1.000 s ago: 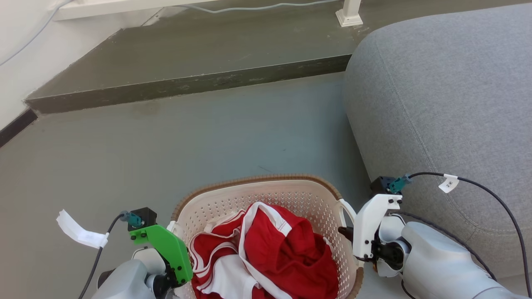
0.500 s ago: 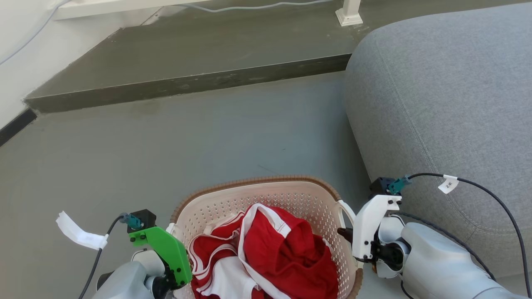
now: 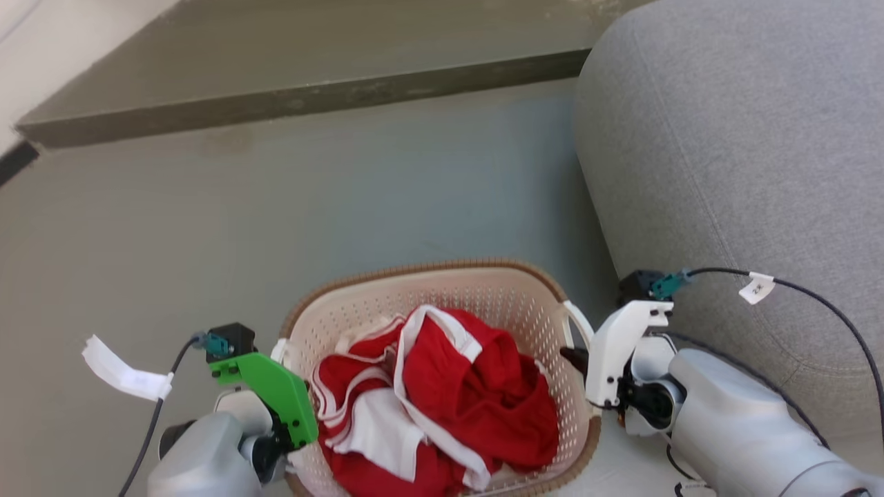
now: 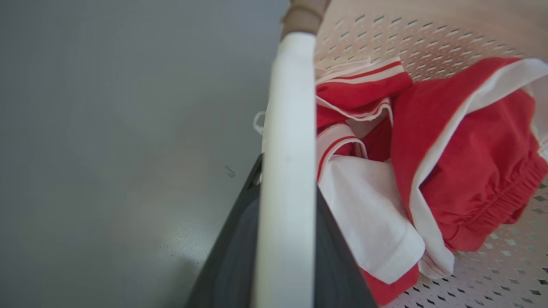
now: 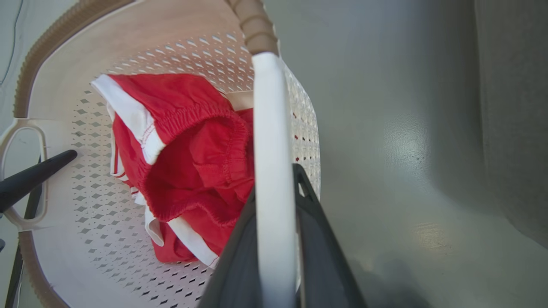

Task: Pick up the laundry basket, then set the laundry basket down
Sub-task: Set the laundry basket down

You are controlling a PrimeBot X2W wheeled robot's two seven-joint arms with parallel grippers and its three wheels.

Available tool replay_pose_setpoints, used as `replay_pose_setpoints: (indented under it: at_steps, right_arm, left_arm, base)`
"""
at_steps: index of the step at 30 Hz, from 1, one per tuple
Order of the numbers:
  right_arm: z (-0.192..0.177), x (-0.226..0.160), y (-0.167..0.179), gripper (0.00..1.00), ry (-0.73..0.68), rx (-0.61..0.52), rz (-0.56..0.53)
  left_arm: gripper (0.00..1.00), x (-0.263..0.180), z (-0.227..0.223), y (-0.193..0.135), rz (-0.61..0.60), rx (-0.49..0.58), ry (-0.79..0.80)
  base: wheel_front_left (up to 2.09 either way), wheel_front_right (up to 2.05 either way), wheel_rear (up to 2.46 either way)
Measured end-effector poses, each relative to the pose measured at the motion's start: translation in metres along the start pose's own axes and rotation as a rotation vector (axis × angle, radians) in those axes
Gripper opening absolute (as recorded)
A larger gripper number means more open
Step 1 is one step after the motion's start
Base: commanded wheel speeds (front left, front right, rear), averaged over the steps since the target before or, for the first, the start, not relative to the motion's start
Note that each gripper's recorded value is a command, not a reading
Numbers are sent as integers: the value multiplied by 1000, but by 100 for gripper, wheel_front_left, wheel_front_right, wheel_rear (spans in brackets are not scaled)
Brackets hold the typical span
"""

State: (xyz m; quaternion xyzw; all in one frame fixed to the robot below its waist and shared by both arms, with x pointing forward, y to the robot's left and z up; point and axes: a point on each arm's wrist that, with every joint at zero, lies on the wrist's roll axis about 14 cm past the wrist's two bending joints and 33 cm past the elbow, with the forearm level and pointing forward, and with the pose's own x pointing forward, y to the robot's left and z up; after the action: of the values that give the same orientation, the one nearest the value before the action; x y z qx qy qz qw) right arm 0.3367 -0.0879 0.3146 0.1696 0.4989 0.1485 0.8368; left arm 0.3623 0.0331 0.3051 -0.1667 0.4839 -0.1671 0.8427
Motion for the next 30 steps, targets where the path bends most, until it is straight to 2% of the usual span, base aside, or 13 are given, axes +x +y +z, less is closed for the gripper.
replay_pose_setpoints:
  at_steps: [11, 21, 30]
  right_arm:
    - [18, 19, -10, 0, -21, 11, 1]
    - [50, 43, -23, 0, -80, -15, 5]
    - [52, 71, -36, 0, -74, -3, 3]
  left_arm:
    - [0, 24, 21, 4, -3, -6, -37]
    - [0, 53, 45, 11, -6, -37, -104]
    - [0, 81, 50, 25, 5, -67, -116]
  base:
    - [0, 0, 0]
    - [0, 0, 0]
    - [0, 0, 0]
